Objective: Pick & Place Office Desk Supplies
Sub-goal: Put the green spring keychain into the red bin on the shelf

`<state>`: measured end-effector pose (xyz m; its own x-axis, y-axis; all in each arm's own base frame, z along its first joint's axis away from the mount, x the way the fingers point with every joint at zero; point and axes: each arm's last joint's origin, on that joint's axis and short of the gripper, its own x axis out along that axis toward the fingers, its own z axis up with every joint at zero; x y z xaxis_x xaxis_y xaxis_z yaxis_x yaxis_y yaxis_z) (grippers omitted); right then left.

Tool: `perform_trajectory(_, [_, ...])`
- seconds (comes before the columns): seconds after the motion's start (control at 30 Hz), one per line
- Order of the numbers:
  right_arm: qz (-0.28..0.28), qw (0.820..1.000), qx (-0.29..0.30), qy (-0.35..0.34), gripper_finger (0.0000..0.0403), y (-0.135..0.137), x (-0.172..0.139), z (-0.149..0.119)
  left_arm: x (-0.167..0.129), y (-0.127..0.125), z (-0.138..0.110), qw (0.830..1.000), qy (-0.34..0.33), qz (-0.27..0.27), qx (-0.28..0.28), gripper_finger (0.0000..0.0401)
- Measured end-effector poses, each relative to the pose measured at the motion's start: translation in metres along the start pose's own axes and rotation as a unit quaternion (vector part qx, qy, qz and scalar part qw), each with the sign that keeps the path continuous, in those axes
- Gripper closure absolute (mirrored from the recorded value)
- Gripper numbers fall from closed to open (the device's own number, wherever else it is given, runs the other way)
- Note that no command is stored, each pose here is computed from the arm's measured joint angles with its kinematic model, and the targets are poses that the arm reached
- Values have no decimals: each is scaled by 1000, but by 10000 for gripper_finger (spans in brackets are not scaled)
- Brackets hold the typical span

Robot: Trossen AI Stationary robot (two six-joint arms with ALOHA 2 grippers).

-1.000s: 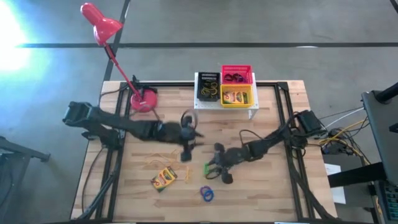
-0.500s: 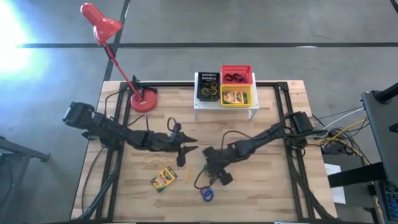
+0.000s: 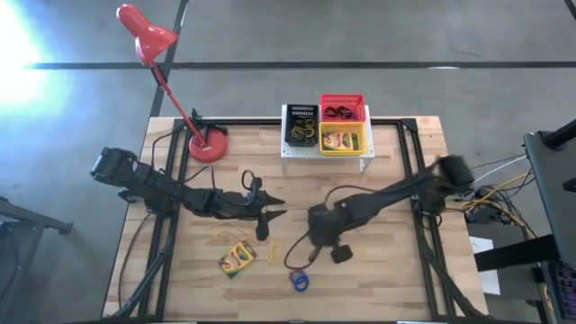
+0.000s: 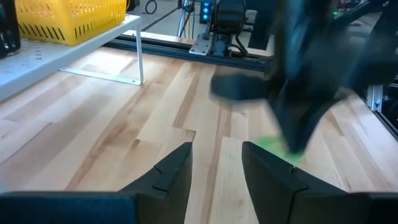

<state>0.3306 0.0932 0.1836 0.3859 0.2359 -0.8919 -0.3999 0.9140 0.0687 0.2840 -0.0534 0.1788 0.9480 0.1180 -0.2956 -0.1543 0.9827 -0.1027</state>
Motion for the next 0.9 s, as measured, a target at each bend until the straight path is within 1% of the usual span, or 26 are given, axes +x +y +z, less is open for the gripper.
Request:
perform_trajectory(0.13, [-7, 997, -6, -82, 383, 9, -56, -4, 0, 0, 0, 1000, 0, 0, 3, 256])
perform_trajectory(0.2, [-43, 988, -5, -149, 384, 10, -84, -8, 0, 0, 0, 1000, 1, 0, 4, 256])
perform_trajectory(0.23, [-73, 979, -6, -190, 384, 10, -98, -10, 0, 0, 0, 1000, 1, 0, 3, 256])
perform_trajectory(0.27, [-102, 967, -8, -235, 384, 8, -110, -13, 0, 0, 0, 1000, 1, 0, 3, 256])
perform_trajectory(0.33, [-158, 932, 7, -325, 384, 2, -130, -19, 0, 0, 0, 1000, 0, 0, 3, 256])
perform_trajectory(0.4, [-202, 895, 49, -394, 383, -11, -147, -28, 0, 0, 0, 1000, 0, 0, 3, 256])
perform_trajectory(0.43, [-222, 878, 72, -417, 383, -19, -155, -33, 0, 0, 0, 1000, 1, 0, 3, 256])
perform_trajectory(0.53, [-291, 836, 147, -441, 383, -51, -177, -53, 0, 0, 0, 1000, 0, 1, 11, 256])
perform_trajectory(0.6, [-338, 803, 212, -442, 383, -78, -190, -70, 0, 1, 0, 1000, -1, 1, 15, 256])
perform_trajectory(0.63, [-354, 787, 249, -439, 383, -92, -196, -79, 0, 1, 0, 1000, -2, 5, 16, 256])
perform_trajectory(0.67, [-362, 775, 281, -435, 383, -106, -201, -88, 0, 1, 0, 1000, -3, 9, 16, 256])
perform_trajectory(0.7, [-365, 768, 304, -428, 383, -120, -206, -96, 0, 2, 1, 1000, -4, 12, 15, 256])
perform_trajectory(0.73, [-364, 767, 321, -420, 383, -132, -210, -104, 0, 2, 1, 1000, -5, 17, 15, 256])
perform_trajectory(0.9, [-350, 771, 390, -361, 383, -186, -225, -141, 1, 4, 1, 999, -8, 35, 15, 256])
